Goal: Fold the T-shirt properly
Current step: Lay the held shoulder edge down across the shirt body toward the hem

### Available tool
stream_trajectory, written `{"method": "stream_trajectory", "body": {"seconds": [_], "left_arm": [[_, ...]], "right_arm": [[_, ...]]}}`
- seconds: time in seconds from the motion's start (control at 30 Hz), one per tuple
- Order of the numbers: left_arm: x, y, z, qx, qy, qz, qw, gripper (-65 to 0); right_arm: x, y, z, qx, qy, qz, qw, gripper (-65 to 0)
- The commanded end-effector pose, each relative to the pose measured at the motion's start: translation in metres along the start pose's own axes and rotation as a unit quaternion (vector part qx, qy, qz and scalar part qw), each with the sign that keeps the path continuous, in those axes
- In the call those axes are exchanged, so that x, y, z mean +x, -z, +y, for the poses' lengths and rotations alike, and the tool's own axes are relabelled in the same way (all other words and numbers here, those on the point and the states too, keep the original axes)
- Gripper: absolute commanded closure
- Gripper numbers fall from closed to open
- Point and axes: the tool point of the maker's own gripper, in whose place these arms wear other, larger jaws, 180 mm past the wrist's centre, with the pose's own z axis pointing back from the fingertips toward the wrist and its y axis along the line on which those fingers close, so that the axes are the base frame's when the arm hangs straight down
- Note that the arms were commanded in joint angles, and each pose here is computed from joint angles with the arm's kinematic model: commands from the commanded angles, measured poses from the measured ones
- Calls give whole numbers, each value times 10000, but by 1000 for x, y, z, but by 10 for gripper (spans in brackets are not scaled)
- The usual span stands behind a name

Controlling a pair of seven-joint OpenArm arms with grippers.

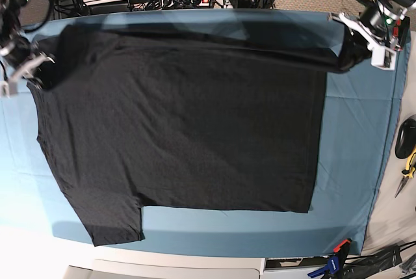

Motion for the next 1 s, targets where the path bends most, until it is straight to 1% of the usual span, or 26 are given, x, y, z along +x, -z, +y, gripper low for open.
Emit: {"method": "stream_trajectory", "body": {"seconds": [0.0,0.13,0.23,0.3,0.5,0.6,0.7,0.83,0.97], "left_arm": [[11,0,3,-12,59,-183,9998,0],[8,9,19,93,-61,-179,9998,0],[10,13,25,98,-94,-210,9997,0],[12,15,25,58,-62,-234,9997,0],[12,14,26,52,-12,-209,9998,0],[12,14,26,51,-13,-202,9998,0],[12,14,26,52,-1,-198,9998,0],[14,14,28,51,58,-182,9998,0],[15,13,29,52,115,-167,9998,0]], "right_arm": [[24,-1,-4,-76,-183,-296,9994,0],[36,11,-10,-386,-371,-327,9980,0],[38,17,-20,-600,-335,-359,9970,0],[35,22,-29,-680,-130,-376,9969,0],[27,42,-51,-700,560,-459,9949,0],[39,47,-52,-583,611,-589,9947,0],[57,49,-50,-509,370,-603,9962,0],[75,55,-46,-411,-235,-255,9986,0],[86,55,-46,-402,-664,-37,9970,0]]}}
